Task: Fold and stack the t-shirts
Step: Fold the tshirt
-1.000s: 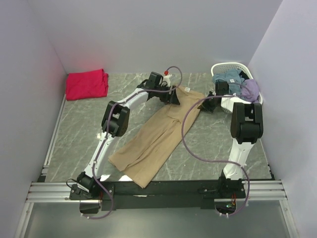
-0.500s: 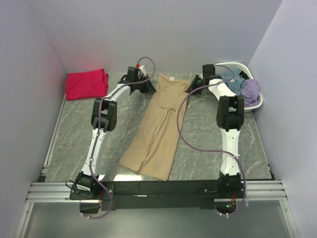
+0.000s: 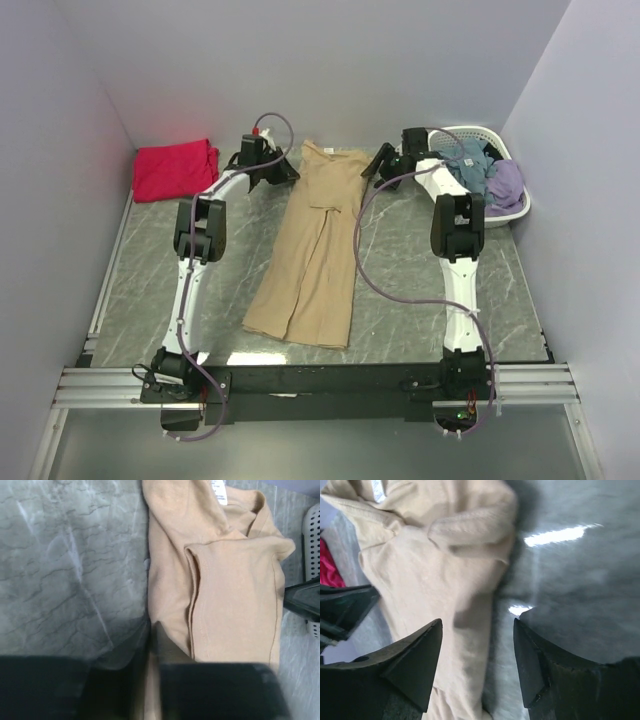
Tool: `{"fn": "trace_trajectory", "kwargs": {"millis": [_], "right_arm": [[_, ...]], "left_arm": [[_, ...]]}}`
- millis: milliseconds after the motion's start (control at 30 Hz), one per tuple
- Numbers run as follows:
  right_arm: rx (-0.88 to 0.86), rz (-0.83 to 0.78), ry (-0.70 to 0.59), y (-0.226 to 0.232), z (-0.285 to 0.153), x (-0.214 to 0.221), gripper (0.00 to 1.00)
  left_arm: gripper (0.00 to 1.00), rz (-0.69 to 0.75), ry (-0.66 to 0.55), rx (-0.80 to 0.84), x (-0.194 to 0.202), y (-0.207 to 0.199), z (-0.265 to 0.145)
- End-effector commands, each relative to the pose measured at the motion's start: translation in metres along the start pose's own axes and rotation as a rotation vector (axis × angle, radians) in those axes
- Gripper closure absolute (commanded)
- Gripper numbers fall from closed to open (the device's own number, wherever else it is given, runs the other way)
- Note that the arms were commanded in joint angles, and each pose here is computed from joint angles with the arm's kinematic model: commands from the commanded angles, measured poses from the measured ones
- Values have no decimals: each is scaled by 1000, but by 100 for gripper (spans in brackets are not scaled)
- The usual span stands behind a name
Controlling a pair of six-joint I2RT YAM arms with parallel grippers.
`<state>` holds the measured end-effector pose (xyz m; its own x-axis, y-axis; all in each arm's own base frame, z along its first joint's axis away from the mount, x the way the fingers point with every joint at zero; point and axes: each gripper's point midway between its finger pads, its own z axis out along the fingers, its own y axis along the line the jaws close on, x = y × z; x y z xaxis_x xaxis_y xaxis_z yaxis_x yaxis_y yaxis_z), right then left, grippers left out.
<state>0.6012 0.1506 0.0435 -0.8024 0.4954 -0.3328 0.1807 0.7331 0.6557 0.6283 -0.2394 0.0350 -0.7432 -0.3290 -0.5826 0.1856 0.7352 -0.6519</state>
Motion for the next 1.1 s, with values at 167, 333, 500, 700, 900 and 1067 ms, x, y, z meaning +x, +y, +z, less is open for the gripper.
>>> {"fn": "trace_trajectory", "kwargs": {"millis": [167,333,500,700,900,1067], "right_arm": [[-7,-98,-65,17,-81,14,34],[-13,-120,46,3,-114,93,34],[-1,-137,175,-17,-140,174,34],[1,-145,304,-34,-169,273,34],[-31,-132,398,-42,-186,336,34],[-14,-135,458,-48,-199,371,34]], "left_arm": [[1,34,-96,-58,-28,-24,-73],[1,-16,-36,-151,32,-20,-133],[1,-94,54,-226,126,-9,-180],[0,-138,54,-271,196,-31,-246],[1,-166,96,-332,248,-37,-284],[1,-197,120,-350,272,-41,-310]]}}
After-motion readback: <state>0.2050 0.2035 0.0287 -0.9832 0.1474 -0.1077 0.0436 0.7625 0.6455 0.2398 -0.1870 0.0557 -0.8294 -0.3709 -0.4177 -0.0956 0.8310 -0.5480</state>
